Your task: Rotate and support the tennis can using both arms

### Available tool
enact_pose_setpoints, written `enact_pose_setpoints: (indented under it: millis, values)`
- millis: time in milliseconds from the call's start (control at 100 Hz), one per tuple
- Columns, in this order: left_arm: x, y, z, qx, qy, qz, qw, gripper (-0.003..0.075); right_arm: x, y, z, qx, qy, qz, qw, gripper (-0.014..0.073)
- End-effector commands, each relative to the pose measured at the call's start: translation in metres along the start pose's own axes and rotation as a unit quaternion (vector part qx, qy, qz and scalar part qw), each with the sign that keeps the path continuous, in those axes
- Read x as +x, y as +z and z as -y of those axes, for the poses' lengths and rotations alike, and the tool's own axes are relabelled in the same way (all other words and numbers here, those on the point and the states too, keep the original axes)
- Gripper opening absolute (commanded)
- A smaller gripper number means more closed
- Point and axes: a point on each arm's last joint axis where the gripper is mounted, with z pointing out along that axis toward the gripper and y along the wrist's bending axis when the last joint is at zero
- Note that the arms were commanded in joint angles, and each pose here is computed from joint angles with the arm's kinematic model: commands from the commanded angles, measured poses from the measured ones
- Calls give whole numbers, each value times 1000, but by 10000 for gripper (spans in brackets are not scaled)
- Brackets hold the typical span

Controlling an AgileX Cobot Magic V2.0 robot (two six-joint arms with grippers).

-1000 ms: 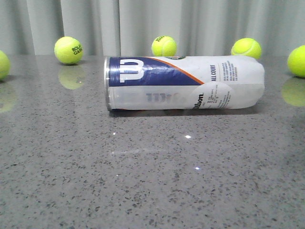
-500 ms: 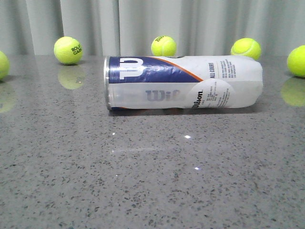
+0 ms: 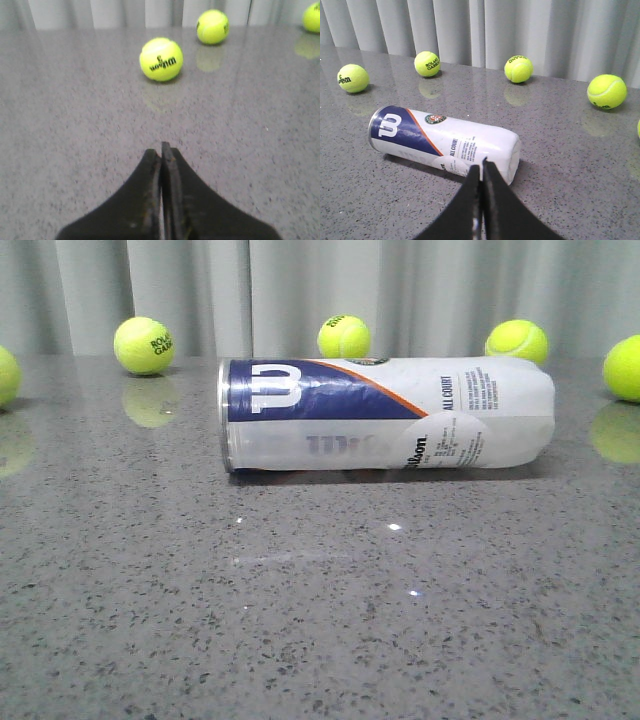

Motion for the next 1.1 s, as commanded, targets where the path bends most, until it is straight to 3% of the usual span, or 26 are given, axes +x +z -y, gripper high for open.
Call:
enact_pose_setpoints:
  millis: [0,250,320,520,560,640,780,940,960,1090]
  values:
    - [-22,0,1,13,-20,-25,999,-19,-14,-1,1,8,3,44,999,-60]
    - [-43,26,1,24,-29,-136,990,3,-14,-1,1,8,3,44,999,-60]
    - [-48,34,2,28,-35,-156,987,84,-14,-1,1,8,3,44,999,-60]
    - [-64,58,6,49,-72,-189,978,457,-14,-1,1,8,3,44,999,-60]
    - [-67,63,8,60,-93,-196,974,501,-14,-1,1,8,3,44,999,-60]
    - [-74,74,14,84,-138,-208,965,516,-14,-1,1,8,3,44,999,-60]
    - [-83,94,31,172,-200,-221,939,515,-14,-1,1,8,3,44,999,-60]
    - [-92,115,51,293,-278,-215,889,515,-14,-1,1,8,3,44,999,-60]
    - [-93,119,54,309,-295,-217,878,515,-14,-1,1,8,3,44,999,-60]
    - [-91,137,66,362,-328,-226,843,515,-14,-1,1,8,3,44,999,-60]
